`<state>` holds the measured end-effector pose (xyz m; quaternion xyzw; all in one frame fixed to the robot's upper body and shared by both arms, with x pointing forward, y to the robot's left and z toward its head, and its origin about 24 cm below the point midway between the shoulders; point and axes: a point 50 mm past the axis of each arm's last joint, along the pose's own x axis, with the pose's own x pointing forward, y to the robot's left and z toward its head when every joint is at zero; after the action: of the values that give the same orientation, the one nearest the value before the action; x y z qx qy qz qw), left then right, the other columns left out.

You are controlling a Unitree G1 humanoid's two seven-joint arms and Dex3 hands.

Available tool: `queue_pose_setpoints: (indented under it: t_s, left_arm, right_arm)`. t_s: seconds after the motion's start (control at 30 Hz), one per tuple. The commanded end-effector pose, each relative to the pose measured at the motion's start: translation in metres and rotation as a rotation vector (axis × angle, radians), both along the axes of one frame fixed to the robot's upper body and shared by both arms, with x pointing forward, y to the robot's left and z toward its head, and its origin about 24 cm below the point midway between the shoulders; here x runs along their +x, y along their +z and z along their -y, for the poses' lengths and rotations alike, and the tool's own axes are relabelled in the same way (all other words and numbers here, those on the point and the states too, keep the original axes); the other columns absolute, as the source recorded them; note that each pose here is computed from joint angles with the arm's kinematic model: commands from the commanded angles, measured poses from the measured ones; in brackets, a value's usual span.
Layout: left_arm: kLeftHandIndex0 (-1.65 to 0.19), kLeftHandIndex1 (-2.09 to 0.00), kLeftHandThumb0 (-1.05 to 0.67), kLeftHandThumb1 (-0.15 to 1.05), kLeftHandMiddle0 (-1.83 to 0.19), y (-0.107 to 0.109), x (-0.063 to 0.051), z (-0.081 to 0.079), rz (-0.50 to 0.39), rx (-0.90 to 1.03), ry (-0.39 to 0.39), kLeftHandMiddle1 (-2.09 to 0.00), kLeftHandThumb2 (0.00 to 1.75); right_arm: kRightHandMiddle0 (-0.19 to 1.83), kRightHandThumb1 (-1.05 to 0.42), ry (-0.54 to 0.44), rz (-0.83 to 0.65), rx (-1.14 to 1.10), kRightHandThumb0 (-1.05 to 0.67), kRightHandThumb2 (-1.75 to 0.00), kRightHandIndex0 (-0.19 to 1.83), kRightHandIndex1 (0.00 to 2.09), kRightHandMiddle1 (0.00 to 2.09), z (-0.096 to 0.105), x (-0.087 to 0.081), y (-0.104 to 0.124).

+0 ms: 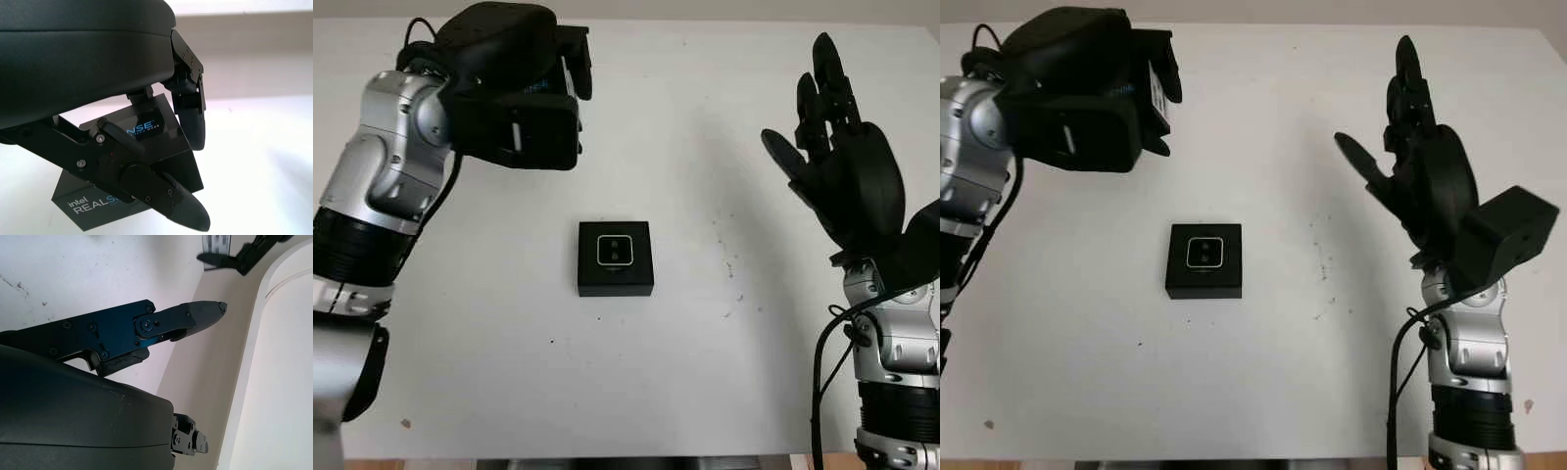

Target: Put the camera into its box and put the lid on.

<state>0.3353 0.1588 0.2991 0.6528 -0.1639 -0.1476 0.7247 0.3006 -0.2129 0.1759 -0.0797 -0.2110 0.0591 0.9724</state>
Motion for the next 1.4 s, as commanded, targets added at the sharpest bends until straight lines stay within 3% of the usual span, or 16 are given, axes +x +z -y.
queue_pose_setpoints:
  t_s: [0.0, 0.17, 0.33, 0.53, 0.63, 0.7, 0.83, 0.93, 1.07, 1.37]
  left_arm:
    - [-0.42, -1.22, -0.17, 0.92, -0.44, 0.001, -0.01, -0.004, -0.03, -0.009, -0.017, -1.58, 0.06]
    - [-0.35, -1.34, -0.19, 0.96, -0.42, -0.005, -0.025, -0.004, -0.107, 0.019, -0.105, -1.68, 0.06]
    - [-0.28, -1.48, -0.18, 0.98, -0.31, -0.017, -0.036, 0.001, -0.172, 0.005, -0.128, -1.68, 0.06]
    - [-0.29, -1.56, -0.19, 0.96, -0.29, -0.035, -0.044, 0.011, -0.208, -0.01, -0.174, -1.81, 0.05]
    - [-0.27, -1.61, -0.19, 0.97, -0.3, -0.042, -0.048, 0.018, -0.183, -0.002, -0.176, -1.89, 0.05]
    - [-0.28, -1.65, -0.21, 0.96, -0.29, -0.046, -0.049, 0.024, -0.148, 0.021, -0.167, -1.99, 0.05]
    - [-0.24, -1.64, -0.18, 0.95, -0.3, -0.057, -0.048, 0.036, -0.143, 0.019, -0.173, -1.89, 0.05]
    - [-0.21, -1.78, -0.14, 0.95, -0.29, -0.065, -0.047, 0.044, -0.133, 0.003, -0.172, -1.84, 0.05]
    - [-0.18, -1.84, -0.12, 0.97, -0.27, -0.07, -0.047, 0.053, -0.085, 0.001, -0.161, -2.06, 0.06]
    - [-0.15, -1.88, -0.14, 0.99, -0.35, -0.083, -0.048, 0.07, -0.097, -0.031, -0.177, -2.09, 0.05]
  right_arm:
    - [-0.18, -1.05, 0.004, 0.001, 0.002, -0.66, -0.12, -0.19, 0.0, 0.03, -0.002, -0.002, 0.0]
    - [-0.17, -1.05, 0.011, -0.002, -0.007, -0.64, -0.12, -0.19, 0.0, 0.03, -0.003, -0.002, -0.002]
    - [-0.19, -1.05, 0.013, -0.008, -0.013, -0.65, -0.12, -0.19, 0.0, 0.03, -0.004, -0.002, -0.004]
    - [-0.19, -1.05, 0.005, -0.01, -0.012, -0.66, -0.12, -0.19, 0.0, 0.03, -0.006, -0.002, -0.005]
    - [-0.19, -1.05, 0.008, -0.007, -0.01, -0.65, -0.13, -0.19, 0.0, 0.02, -0.007, -0.002, -0.006]
    - [-0.19, -1.05, 0.009, -0.006, -0.012, -0.64, -0.14, -0.19, 0.0, 0.01, -0.007, -0.002, -0.006]
    - [-0.19, -1.05, 0.004, -0.011, 0.001, -0.65, -0.12, -0.19, 0.0, 0.01, -0.009, -0.001, -0.006]
    - [-0.19, -1.05, 0.008, -0.01, 0.009, -0.64, -0.12, -0.19, 0.0, 0.0, -0.01, -0.001, -0.007]
    - [-0.19, -1.05, 0.013, -0.009, 0.023, -0.63, -0.12, -0.19, 0.0, 0.01, -0.011, -0.002, -0.008]
    - [-0.19, -1.05, 0.023, -0.005, 0.023, -0.63, -0.12, -0.19, 0.0, 0.0, -0.013, -0.002, -0.008]
